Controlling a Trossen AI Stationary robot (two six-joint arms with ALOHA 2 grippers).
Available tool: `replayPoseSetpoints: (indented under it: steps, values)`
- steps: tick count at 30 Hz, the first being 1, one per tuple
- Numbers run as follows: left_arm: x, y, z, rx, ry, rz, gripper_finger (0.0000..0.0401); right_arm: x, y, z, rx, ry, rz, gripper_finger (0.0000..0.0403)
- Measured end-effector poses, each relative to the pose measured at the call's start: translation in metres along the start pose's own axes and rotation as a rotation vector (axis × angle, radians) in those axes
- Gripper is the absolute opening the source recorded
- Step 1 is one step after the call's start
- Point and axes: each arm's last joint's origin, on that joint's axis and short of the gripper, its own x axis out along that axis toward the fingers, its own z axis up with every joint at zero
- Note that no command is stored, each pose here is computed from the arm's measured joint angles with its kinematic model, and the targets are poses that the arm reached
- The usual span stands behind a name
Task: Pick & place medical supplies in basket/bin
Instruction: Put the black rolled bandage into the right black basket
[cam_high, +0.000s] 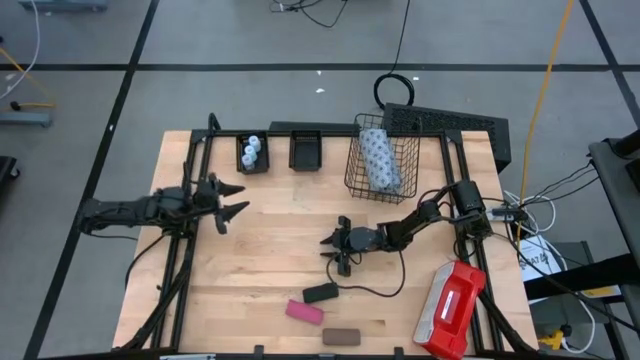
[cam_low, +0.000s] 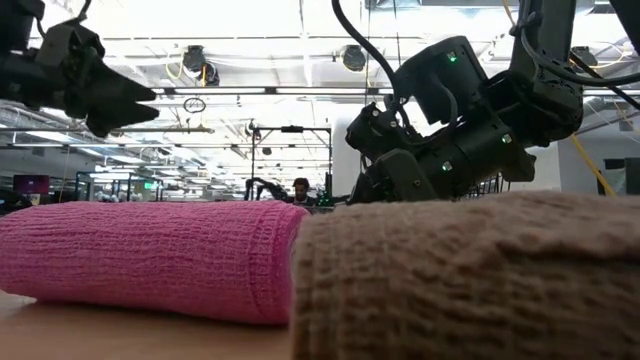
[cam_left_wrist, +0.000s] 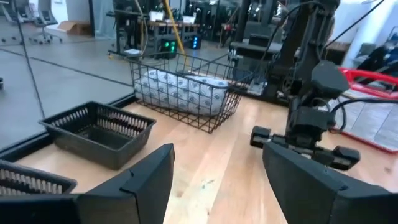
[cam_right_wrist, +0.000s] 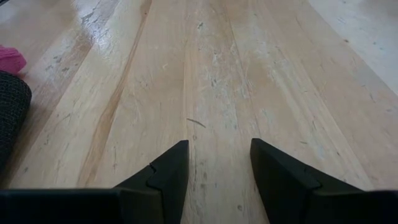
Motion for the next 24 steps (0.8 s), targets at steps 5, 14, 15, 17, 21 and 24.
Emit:
replayPoseSetpoints:
  steps: [5,14,15,17,21,24]
  values:
    - [0.002,-0.002,0.000,0.009,-0.042,-0.066,0.0255,0.000,0.000,0.000,0.000,-0.003,0.001,0.0160]
    - [0.004,-0.004,-0.004,0.065,-0.079,-0.140,0.0255,0.000,0.001,0.001,-0.007,-0.011,0.006,0.0161]
    - [0.004,-0.005,-0.004,0.071,-0.075,-0.152,0.0255,0.000,0.001,0.001,-0.008,-0.011,0.009,0.0160]
    - [0.004,-0.005,-0.004,0.076,-0.074,-0.156,0.0255,0.000,0.002,0.001,-0.007,-0.013,0.029,0.0158]
    - [0.004,-0.005,-0.004,0.079,-0.073,-0.148,0.0255,-0.003,0.007,0.005,-0.012,-0.019,0.076,0.0156]
    - [0.004,-0.004,-0.004,0.056,-0.072,-0.147,0.0255,-0.010,0.017,0.014,-0.066,-0.041,0.123,0.0156]
